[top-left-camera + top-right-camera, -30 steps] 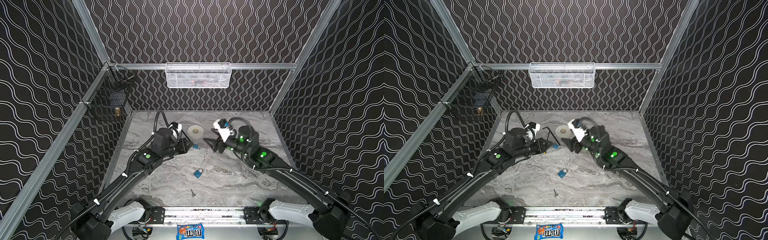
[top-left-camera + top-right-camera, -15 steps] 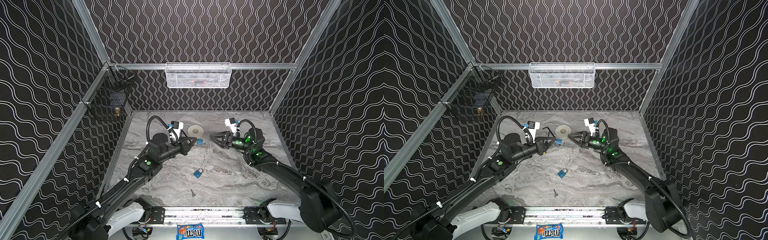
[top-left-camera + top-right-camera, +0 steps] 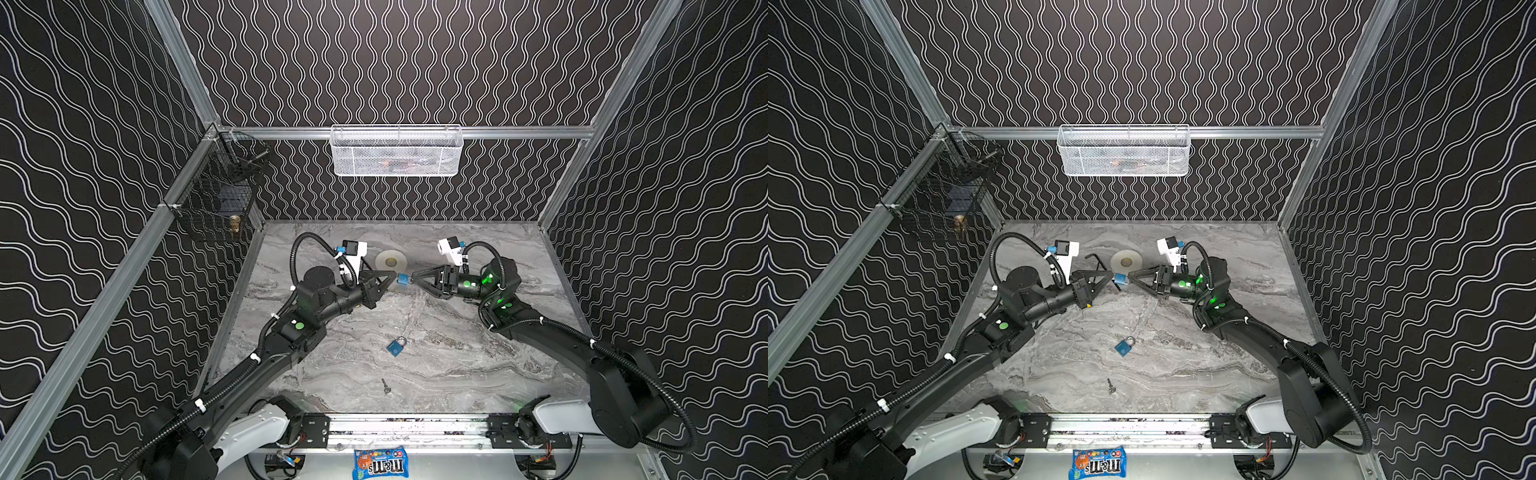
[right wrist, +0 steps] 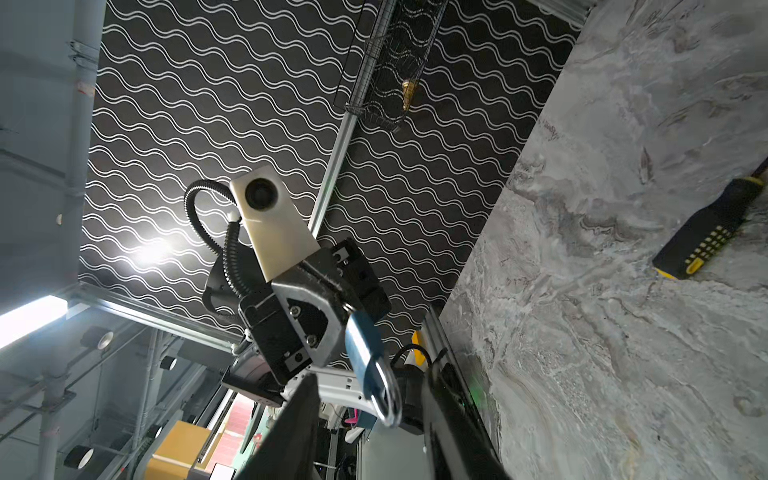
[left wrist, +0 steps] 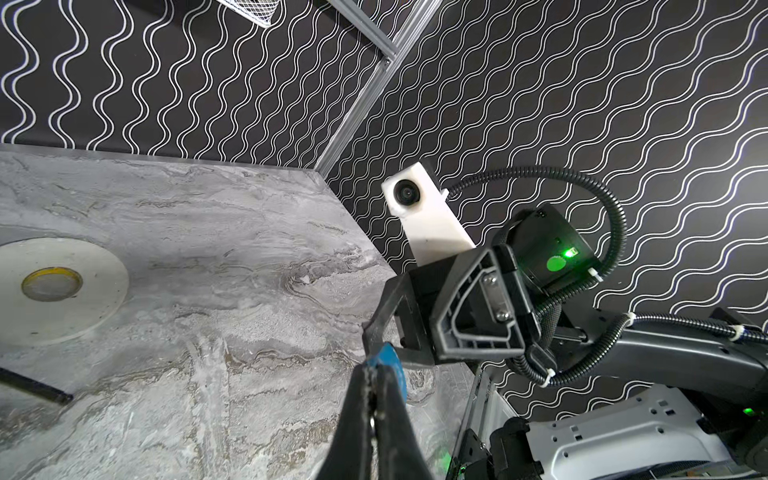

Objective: Unlock with the key

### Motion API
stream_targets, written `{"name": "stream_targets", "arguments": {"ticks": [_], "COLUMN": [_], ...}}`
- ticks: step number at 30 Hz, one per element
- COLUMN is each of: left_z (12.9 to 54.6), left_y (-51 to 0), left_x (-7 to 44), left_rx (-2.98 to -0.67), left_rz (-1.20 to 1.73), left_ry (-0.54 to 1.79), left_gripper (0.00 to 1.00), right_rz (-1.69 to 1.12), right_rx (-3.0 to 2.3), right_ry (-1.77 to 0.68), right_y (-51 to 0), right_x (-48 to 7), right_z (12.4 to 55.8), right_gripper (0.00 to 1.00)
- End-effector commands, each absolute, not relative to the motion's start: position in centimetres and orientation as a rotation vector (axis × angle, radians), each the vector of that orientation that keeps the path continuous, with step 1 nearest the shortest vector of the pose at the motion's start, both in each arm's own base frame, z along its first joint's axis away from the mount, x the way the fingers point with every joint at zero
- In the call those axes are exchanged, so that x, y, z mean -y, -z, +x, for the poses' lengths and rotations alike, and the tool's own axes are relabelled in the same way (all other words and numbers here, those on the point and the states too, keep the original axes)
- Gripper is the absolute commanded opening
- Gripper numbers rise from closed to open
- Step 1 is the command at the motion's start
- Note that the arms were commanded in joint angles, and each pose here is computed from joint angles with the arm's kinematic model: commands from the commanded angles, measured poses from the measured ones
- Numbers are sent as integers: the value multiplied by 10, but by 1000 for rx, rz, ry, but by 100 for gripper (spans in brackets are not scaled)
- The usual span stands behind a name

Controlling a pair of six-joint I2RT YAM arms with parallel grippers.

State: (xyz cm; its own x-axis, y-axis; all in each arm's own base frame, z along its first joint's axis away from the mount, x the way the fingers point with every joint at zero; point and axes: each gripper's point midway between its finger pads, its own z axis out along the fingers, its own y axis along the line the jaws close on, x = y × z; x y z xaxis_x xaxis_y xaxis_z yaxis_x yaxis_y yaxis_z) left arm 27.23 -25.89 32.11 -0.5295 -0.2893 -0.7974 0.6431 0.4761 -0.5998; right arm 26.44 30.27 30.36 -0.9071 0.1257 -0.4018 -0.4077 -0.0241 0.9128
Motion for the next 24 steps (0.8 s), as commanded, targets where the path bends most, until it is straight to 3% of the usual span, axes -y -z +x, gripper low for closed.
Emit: {"name": "stream_targets", "arguments": {"ticks": [1, 24], "left_z": [273, 258], "left_y": [-335, -341], "left_x": [259, 273], "left_rx": [-1701, -1713], "left_rz": [320, 315], "left_ry": [1212, 1387], "left_gripper": [0, 0], "right_rz": [-364, -601], "right_rx": [-1795, -1650], "right_ry": [-2010, -1951], "right_y": [-322, -329], "right_x": [-303, -307], "right_z": [260, 242], "right_gripper": [35, 10]}}
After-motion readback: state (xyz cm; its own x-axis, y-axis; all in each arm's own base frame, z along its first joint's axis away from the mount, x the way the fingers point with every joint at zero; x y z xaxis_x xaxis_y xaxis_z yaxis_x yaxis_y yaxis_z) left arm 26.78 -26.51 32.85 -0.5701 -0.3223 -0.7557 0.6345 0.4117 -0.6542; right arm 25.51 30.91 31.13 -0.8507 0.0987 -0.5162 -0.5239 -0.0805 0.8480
